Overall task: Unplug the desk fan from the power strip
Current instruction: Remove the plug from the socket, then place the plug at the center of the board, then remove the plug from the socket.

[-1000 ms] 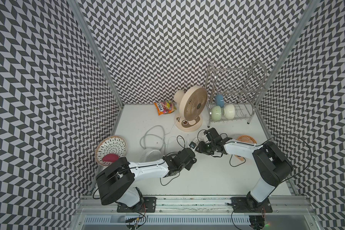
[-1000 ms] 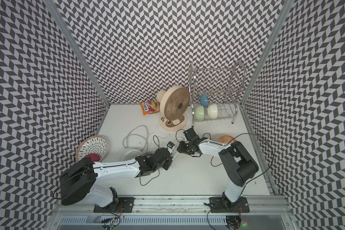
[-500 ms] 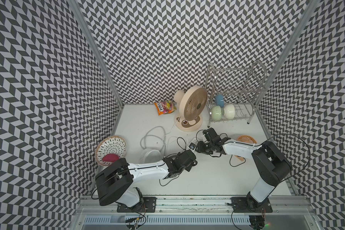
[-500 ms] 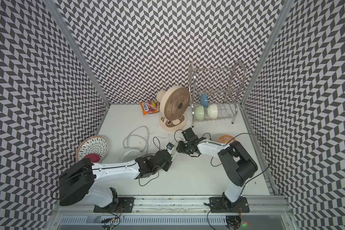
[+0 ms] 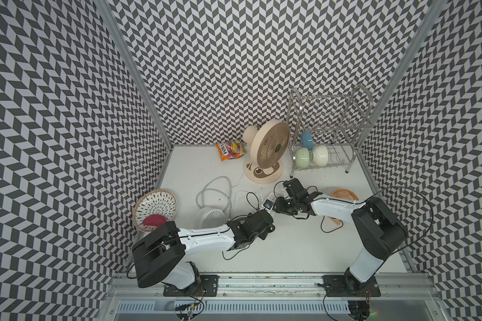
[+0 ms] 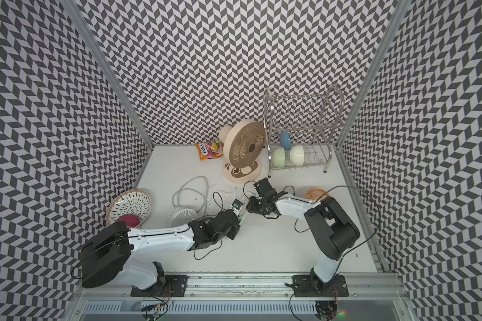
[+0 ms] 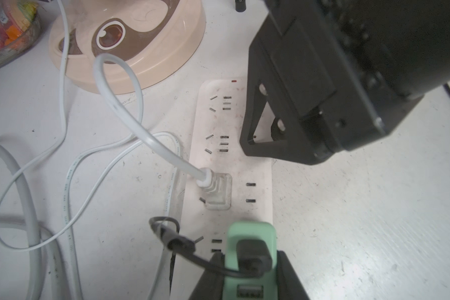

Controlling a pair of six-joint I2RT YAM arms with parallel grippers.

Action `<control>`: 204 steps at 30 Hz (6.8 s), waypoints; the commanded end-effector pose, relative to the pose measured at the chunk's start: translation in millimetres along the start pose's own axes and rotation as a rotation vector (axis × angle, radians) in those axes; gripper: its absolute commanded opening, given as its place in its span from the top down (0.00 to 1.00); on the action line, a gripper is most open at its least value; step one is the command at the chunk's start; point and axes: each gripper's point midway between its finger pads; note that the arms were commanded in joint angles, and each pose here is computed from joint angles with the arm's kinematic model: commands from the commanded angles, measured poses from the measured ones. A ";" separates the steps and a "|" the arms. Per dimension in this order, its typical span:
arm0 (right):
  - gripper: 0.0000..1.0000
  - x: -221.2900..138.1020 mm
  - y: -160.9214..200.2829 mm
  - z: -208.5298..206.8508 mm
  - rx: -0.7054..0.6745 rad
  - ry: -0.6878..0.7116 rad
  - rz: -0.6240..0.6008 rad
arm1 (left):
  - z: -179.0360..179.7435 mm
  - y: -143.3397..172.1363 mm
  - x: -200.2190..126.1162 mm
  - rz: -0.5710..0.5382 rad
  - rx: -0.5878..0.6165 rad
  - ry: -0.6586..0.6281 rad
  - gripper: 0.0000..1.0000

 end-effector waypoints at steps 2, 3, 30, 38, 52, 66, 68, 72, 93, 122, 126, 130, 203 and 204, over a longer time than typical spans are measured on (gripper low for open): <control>0.60 15.6 36.7 -58.3 0.013 0.223 0.110 | -4.3 -57.6 -19.5 -0.180 -0.063 0.042 0.78; 0.60 15.4 35.9 -58.4 0.011 0.225 0.107 | -11.1 -58.6 -20.4 -0.186 -0.078 0.095 0.78; 0.60 15.2 35.9 -59.3 -0.007 0.241 0.109 | -40.8 -55.3 -22.0 -0.179 -0.114 0.270 0.79; 0.60 15.8 37.0 -59.7 -0.008 0.240 0.111 | 8.9 -59.1 -18.6 -0.171 0.014 -0.126 0.84; 0.60 16.2 38.4 -60.4 -0.016 0.242 0.115 | -23.9 -57.9 -22.4 -0.194 -0.138 0.214 0.85; 0.60 16.1 37.5 -59.4 -0.016 0.239 0.111 | 24.5 -73.1 -37.3 -0.246 -0.068 -0.101 0.88; 0.60 15.9 37.5 -59.4 -0.017 0.240 0.113 | 14.5 -77.3 -39.9 -0.267 -0.101 -0.003 0.88; 0.60 14.0 35.2 -56.1 -0.019 0.229 0.104 | -1.9 -84.2 -50.4 -0.319 -0.204 0.203 0.88; 0.17 -52.0 -7.3 -8.2 -0.032 0.015 -0.134 | 61.9 -78.2 -84.4 -0.387 -0.465 0.204 0.92; 0.17 -60.2 -8.5 -16.9 -0.005 0.027 -0.137 | 130.9 44.2 -7.3 0.182 -0.511 -0.128 0.90; 0.17 -58.2 -5.8 -18.7 0.000 0.024 -0.133 | 136.4 51.3 -4.1 0.213 -0.488 -0.169 0.48; 0.17 -61.8 -10.0 -18.2 -0.018 0.037 -0.147 | 138.1 30.2 -13.0 0.143 -0.496 -0.159 0.28; 0.51 13.3 21.6 -5.6 0.050 0.011 0.095 | 14.0 -69.2 23.1 0.036 -0.178 0.131 0.96; 0.52 13.8 21.8 -7.3 0.050 0.021 0.095 | 13.7 -73.5 20.5 0.018 -0.176 0.132 0.97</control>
Point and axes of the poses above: each gripper's point midway between its finger pads, its own x axis out along the fingers, its own z axis along the line the jaws close on, y = z × x, and after that the axes turned 1 degree about x, right-handed
